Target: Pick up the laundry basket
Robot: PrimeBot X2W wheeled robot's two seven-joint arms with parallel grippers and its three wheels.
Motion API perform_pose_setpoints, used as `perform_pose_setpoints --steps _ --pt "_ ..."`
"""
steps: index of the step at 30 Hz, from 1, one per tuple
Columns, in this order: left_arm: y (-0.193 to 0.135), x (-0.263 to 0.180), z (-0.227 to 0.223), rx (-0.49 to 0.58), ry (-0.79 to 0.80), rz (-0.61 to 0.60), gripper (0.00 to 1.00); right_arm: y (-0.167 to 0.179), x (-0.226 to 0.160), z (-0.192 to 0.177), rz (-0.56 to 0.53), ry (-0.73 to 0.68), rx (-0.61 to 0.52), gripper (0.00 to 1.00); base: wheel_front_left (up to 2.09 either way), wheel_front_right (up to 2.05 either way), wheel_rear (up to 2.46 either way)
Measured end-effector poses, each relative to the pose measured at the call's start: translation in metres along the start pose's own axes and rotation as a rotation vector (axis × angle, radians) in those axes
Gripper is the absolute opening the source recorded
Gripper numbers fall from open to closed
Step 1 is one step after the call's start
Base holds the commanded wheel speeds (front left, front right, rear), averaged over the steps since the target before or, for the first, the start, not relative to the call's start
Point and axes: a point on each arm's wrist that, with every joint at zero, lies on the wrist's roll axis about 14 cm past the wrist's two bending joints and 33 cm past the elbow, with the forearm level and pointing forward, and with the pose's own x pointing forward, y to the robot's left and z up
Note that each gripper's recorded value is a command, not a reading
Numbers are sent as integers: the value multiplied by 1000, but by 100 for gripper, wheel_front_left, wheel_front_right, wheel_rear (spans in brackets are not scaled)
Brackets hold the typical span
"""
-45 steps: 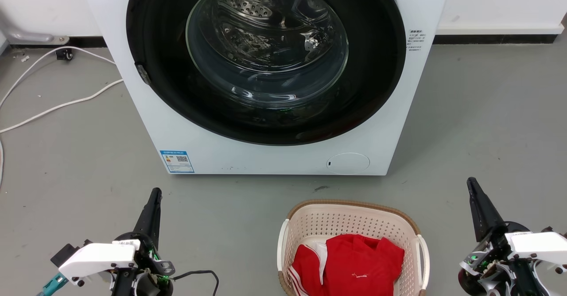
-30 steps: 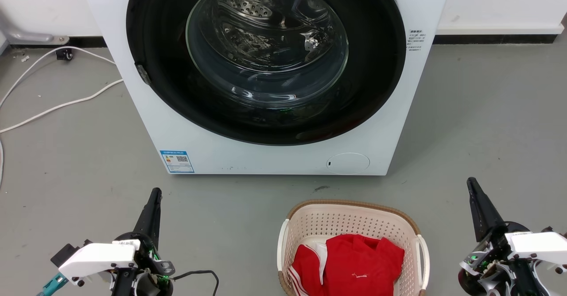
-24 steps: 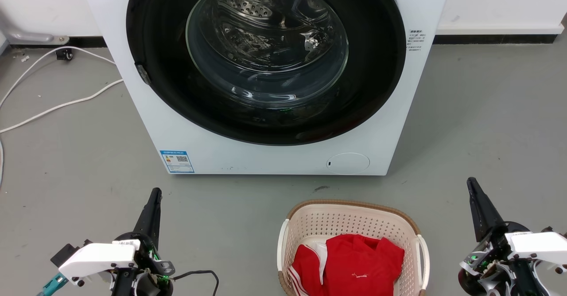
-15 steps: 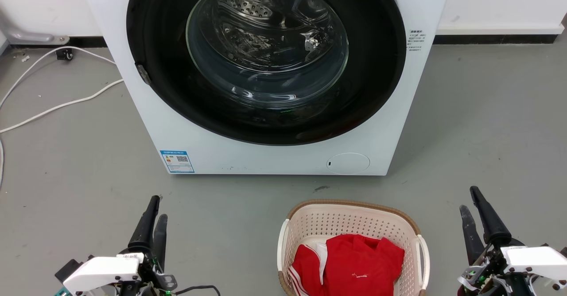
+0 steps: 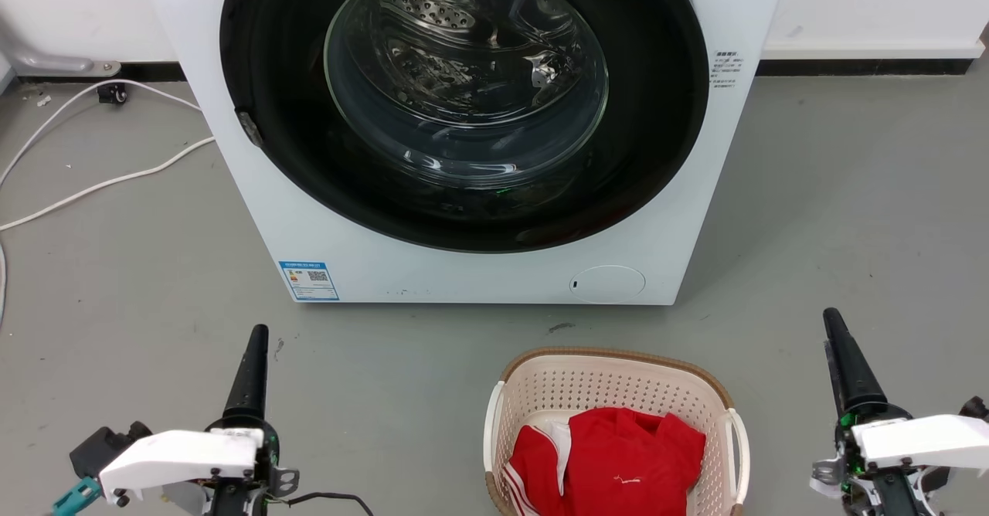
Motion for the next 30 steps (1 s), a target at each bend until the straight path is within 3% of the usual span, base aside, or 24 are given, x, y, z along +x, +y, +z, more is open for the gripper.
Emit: perform_pose_setpoints --steps 15,30 --pt "-10 -3 -7 321 -4 -11 100 13 -7 -5 44 0 -352 100 0 0 0" --pt "-16 -8 -2 552 -46 -34 100 21 -11 -3 78 -29 -605 100 0 0 0"
